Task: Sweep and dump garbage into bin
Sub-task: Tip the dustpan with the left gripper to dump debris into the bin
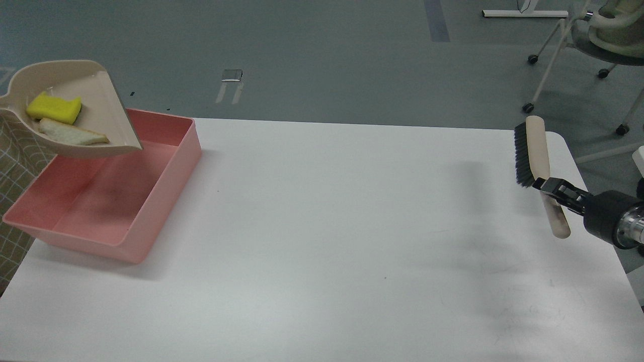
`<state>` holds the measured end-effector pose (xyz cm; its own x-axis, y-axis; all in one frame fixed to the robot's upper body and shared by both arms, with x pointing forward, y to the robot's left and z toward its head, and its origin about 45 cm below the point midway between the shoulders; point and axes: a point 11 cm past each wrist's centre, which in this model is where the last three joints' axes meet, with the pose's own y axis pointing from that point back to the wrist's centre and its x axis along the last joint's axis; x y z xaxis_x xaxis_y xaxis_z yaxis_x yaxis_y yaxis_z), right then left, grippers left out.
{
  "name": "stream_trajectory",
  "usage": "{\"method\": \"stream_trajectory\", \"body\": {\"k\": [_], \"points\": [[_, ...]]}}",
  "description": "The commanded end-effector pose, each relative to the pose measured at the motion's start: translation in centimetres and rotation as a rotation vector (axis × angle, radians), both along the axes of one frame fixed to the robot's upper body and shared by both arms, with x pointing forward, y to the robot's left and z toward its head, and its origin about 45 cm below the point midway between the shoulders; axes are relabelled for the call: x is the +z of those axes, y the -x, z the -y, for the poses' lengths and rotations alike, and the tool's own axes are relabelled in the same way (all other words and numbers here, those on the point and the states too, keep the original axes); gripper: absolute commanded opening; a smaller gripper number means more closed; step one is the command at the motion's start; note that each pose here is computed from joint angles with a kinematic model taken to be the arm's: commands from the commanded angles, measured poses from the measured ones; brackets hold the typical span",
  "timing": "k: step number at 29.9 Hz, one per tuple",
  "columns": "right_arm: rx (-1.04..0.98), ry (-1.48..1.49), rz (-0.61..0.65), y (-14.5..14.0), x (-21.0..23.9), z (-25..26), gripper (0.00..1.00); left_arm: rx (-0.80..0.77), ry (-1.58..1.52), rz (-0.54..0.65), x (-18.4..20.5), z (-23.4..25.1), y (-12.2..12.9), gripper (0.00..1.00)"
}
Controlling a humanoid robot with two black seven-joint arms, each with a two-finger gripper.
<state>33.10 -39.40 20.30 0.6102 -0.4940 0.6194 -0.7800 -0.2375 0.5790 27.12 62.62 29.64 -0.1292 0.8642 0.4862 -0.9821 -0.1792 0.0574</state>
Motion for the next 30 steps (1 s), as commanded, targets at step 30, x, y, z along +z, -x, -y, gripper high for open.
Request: {"method": "stream_trajectory", "body": {"k": [30], "points": [[-0.011, -0.02, 0.011, 0.0, 0.2, 0.1, 0.2, -0.27, -0.65, -0.096, 14.1, 3.7, -3.1, 0.1]]}}
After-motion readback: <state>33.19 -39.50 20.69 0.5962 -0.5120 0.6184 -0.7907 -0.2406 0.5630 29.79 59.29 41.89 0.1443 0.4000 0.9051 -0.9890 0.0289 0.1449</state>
